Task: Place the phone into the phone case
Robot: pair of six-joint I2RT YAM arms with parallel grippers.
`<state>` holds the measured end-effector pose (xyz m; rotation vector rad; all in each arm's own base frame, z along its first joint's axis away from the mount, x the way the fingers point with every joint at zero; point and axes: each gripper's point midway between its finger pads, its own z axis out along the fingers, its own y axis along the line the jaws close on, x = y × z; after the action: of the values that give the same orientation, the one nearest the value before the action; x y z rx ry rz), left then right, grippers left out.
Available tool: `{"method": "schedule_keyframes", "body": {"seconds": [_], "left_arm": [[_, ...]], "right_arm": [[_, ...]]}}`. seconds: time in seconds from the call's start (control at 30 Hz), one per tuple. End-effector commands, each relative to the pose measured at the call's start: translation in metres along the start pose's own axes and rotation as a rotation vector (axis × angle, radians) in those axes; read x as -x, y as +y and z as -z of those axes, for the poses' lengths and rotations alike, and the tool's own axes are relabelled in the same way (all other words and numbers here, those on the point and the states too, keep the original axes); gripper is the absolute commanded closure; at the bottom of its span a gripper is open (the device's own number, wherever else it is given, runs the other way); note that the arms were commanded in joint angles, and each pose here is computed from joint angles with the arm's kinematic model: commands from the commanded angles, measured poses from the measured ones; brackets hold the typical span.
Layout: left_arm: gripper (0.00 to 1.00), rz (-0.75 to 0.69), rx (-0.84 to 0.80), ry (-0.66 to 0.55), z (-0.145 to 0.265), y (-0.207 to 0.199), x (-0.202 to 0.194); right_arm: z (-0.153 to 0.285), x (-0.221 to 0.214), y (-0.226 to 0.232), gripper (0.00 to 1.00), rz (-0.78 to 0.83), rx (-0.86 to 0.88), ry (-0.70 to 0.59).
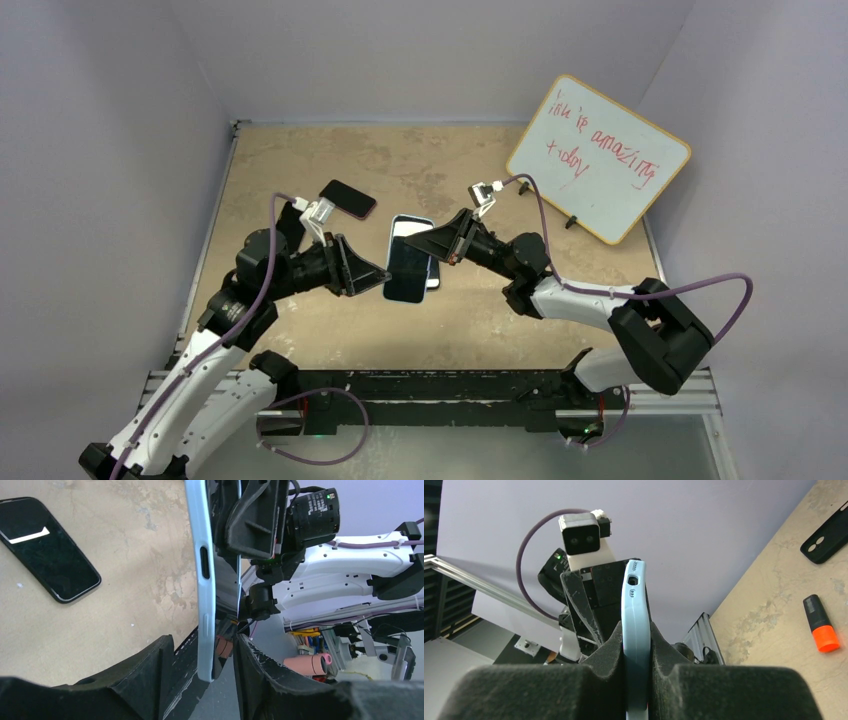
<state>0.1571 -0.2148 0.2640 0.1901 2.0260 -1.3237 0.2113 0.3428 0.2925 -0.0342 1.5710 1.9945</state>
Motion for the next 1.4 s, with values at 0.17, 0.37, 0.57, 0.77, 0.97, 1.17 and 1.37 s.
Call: {"method": "schedule_keyframes", "body": {"seconds": [0.17, 0.37, 0.57, 0.77, 0.97, 1.17, 1.37], "left_arm": [[0.81, -0.016, -0.040, 0.009, -0.022, 0.008, 0.004], [1.00, -0.027, 0.029, 0.015, -0.027, 0.024, 0.005], [0.56, -0.084, 0.109, 0.007, -0.025, 0.036, 0.011], [0.20, -0.198, 0.196, 0.031, -0.014, 0.047, 0.013], [0.17, -0.277, 0.298, 0.032, -0.002, 0.066, 0.014], [0.16, -0.299, 0.330, 0.048, 0.003, 0.078, 0.002], [0.16, -0.320, 0.332, 0.010, 0.007, 0.077, 0.007]], "right_arm": [[0.003, 0.003, 0.028, 1.00, 0.035, 0.111, -0.010], [0.006, -0.007, 0.007, 1.00, 0.026, 0.051, 0.024], [0.014, -0.001, -0.029, 1.00, 0.088, -0.113, 0.035], [0.034, 0.025, -0.085, 1.00, 0.225, -0.446, 0.113], [0.073, 0.048, -0.139, 1.00, 0.274, -0.719, 0.258], [0.109, 0.058, -0.188, 1.00, 0.177, -0.842, 0.391], [0.116, 0.066, -0.213, 1.00, 0.154, -0.864, 0.456]]}}
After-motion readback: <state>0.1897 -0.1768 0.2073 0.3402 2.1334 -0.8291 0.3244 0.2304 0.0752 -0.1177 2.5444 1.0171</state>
